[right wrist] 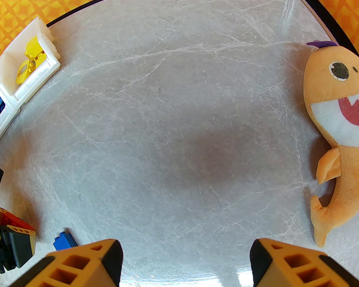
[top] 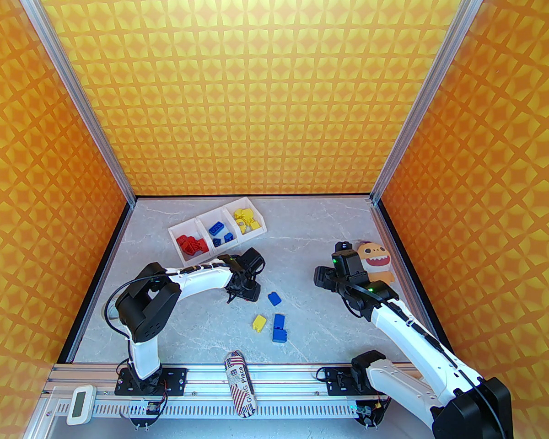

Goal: Sort the legos into containers by color

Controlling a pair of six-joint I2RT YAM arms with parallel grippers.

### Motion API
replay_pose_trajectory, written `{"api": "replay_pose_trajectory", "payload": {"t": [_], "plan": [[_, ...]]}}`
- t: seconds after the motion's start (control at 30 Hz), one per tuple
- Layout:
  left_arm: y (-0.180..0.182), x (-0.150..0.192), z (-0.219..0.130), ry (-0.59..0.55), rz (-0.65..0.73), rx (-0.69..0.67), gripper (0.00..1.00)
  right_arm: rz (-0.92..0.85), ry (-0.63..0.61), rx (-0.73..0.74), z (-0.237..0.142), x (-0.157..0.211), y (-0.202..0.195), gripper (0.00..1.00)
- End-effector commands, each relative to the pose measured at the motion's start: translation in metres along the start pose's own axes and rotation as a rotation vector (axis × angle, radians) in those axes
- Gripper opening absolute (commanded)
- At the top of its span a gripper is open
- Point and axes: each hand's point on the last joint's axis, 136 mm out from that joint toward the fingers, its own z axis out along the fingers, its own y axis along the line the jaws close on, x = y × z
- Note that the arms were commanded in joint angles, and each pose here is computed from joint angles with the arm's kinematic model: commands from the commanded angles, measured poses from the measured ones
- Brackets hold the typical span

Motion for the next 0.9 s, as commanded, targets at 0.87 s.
{"api": "replay_pose_trajectory", "payload": {"t": [0.87], "plan": [[0.119, -0.088, -0.08, -0.193, -0.154, -0.156, 0.23, 0.003, 0.008, 0.008, 0.002, 0.006, -0.004, 0.75]]}}
